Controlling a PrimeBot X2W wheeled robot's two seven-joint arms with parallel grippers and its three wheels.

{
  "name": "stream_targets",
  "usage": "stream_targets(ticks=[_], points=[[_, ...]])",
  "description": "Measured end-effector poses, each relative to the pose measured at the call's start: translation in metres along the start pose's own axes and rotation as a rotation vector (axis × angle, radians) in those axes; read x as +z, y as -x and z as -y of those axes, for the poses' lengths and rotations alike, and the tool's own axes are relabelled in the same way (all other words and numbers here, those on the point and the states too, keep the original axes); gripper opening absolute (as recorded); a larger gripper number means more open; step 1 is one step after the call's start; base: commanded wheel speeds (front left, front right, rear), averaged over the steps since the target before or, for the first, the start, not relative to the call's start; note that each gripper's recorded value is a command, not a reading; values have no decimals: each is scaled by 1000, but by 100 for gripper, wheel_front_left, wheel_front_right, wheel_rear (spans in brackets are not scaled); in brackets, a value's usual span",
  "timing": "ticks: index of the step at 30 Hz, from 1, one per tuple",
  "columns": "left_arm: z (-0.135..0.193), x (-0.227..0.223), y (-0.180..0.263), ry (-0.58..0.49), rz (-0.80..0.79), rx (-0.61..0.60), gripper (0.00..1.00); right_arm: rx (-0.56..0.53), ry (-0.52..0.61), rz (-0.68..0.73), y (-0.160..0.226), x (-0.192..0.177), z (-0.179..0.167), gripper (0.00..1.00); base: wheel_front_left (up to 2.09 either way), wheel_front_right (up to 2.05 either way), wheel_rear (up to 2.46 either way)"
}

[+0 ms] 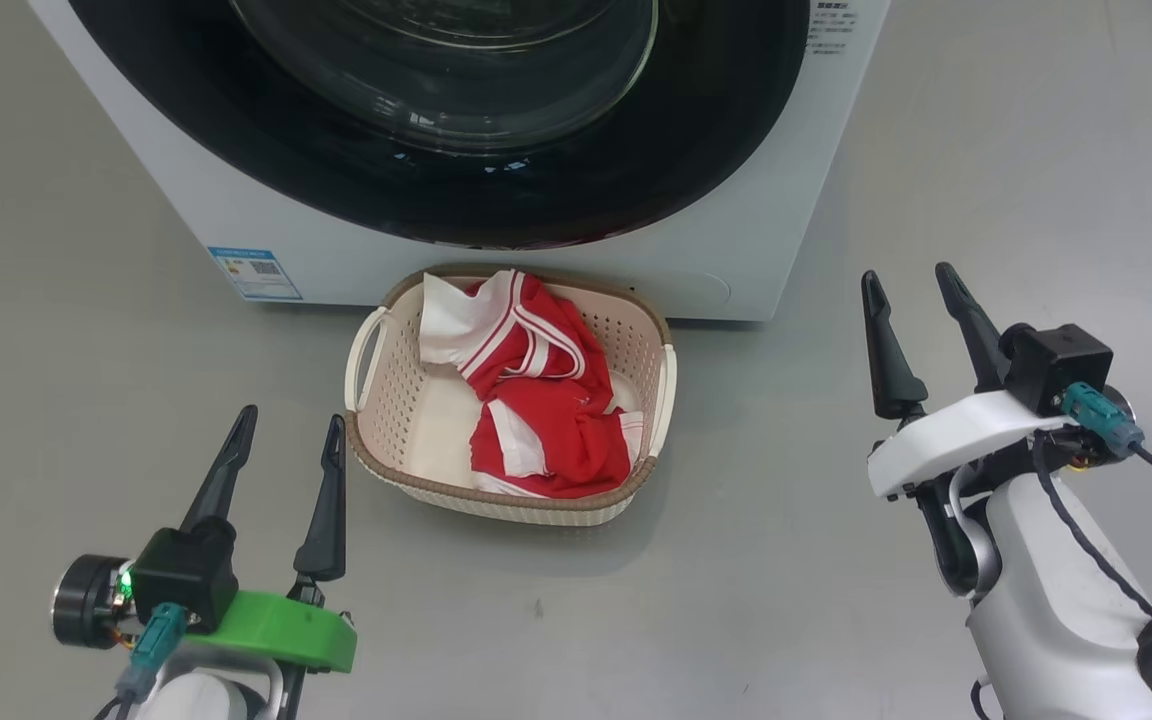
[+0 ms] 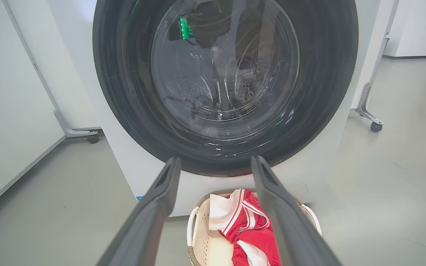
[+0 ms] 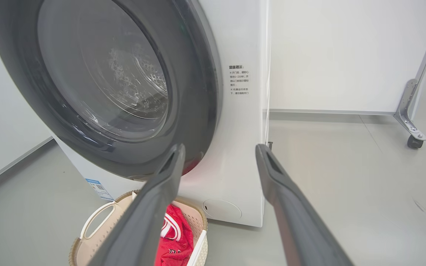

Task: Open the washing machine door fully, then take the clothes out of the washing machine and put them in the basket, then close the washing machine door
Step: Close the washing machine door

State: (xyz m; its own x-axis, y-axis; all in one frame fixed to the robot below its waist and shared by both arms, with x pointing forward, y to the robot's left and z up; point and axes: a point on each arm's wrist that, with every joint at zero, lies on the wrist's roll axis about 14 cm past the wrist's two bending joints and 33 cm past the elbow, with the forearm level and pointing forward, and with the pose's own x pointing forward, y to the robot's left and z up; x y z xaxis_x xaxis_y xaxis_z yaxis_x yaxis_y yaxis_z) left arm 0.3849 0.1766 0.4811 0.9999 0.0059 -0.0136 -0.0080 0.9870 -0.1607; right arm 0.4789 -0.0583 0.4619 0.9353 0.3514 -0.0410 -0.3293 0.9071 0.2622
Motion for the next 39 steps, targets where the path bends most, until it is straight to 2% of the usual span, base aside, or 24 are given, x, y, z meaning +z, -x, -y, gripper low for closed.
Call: stream_targets(ticks=[18, 39], points=[[32, 2, 24, 20, -5, -95, 100, -163, 22, 59, 92, 16, 25, 100, 0, 0, 0], [36, 9, 27, 25, 1, -95, 100, -170, 18, 90, 119, 20, 12, 100, 0, 0, 0]])
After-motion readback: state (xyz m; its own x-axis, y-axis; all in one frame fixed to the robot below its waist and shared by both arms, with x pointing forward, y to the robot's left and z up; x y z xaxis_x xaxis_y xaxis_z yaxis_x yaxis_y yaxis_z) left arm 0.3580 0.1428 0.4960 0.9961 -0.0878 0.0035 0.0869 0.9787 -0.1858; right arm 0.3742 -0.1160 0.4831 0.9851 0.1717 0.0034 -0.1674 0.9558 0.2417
